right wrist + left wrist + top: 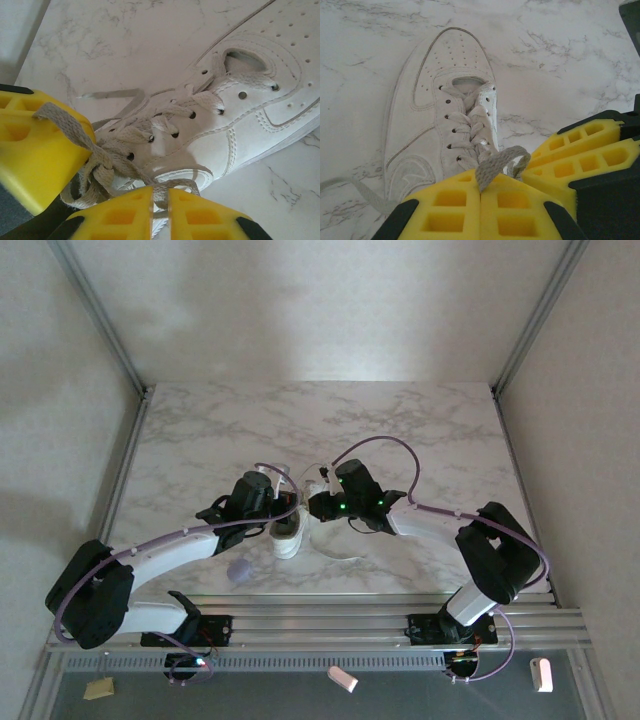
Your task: Tie the shoes
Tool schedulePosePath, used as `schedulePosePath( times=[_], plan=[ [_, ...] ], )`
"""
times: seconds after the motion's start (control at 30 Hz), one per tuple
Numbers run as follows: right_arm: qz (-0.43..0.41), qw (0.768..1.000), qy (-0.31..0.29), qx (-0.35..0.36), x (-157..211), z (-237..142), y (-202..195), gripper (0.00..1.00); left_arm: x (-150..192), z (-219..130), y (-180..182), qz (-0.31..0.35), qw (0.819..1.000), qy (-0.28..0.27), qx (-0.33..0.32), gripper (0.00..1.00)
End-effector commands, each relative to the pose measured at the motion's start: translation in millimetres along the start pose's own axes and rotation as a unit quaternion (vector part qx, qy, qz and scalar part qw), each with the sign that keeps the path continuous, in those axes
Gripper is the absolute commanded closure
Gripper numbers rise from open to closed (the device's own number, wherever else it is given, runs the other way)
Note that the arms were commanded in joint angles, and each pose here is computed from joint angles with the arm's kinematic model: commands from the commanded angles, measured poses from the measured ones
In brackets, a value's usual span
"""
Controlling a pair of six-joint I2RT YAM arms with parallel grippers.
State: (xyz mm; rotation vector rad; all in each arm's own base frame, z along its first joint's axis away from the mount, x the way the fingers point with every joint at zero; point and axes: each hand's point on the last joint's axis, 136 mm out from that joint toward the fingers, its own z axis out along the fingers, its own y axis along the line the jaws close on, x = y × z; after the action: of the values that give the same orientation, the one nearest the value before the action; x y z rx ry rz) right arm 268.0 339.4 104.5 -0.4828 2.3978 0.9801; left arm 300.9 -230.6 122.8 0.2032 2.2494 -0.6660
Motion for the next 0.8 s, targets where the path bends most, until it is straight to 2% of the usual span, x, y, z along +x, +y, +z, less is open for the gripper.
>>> schedulePosePath(
  times=[0.0,0.17,0.4,0.77],
  plan=[
    [0.002,1.000,0.003,-0.007,3,4,-1,0.81,12,2,3,-0.006,1.000,0.018,0.002,1.00],
    [0.000,1.000,-0.002,0.002,4,-2,-4,0.80,11,2,3,-0.006,1.000,0.017,0.003,1.00],
    [0.000,1.000,-0.008,0.002,9,-13,-4,0.88,10,2,1,-0.005,1.000,0.017,0.005,1.00],
    [-0.001,1.000,-0.009,-0.023,6,-9,5,0.85,10,2,2,-0.007,1.000,0.017,0.004,1.00]
  ],
)
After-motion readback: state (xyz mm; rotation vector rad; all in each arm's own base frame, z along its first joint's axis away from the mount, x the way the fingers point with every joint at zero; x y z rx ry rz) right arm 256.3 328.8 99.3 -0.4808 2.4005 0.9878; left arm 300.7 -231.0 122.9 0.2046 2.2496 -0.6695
